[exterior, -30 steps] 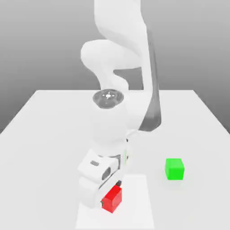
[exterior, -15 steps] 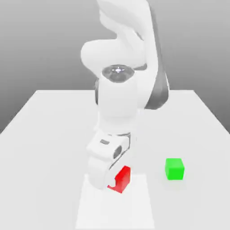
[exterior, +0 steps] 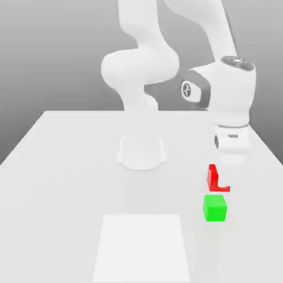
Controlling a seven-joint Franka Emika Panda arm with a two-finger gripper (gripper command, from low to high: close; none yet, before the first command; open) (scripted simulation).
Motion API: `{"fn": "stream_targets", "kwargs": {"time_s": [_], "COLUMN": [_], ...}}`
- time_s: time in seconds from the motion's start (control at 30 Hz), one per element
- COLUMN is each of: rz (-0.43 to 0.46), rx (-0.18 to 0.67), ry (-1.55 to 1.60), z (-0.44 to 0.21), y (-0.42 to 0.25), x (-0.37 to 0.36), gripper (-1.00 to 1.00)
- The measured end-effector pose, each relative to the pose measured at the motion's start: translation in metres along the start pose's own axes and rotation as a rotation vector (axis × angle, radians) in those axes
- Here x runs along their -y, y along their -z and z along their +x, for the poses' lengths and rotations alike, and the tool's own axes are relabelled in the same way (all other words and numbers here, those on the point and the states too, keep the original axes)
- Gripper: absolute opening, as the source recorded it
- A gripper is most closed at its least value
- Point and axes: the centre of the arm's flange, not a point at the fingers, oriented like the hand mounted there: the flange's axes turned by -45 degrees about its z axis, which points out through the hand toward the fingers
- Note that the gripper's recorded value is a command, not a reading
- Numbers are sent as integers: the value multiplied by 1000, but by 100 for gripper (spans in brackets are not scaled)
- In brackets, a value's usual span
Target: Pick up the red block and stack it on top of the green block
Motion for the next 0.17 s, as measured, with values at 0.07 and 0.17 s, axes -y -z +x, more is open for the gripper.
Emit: {"fn": "stream_targets", "kwargs": {"time_s": [0.07,0.17], "rz": [0,0], "rx": [0,0], "ry": [1,0], "z": [0,-1], "y": [-17,-17], "x": [1,1], "gripper": [100,100]}}
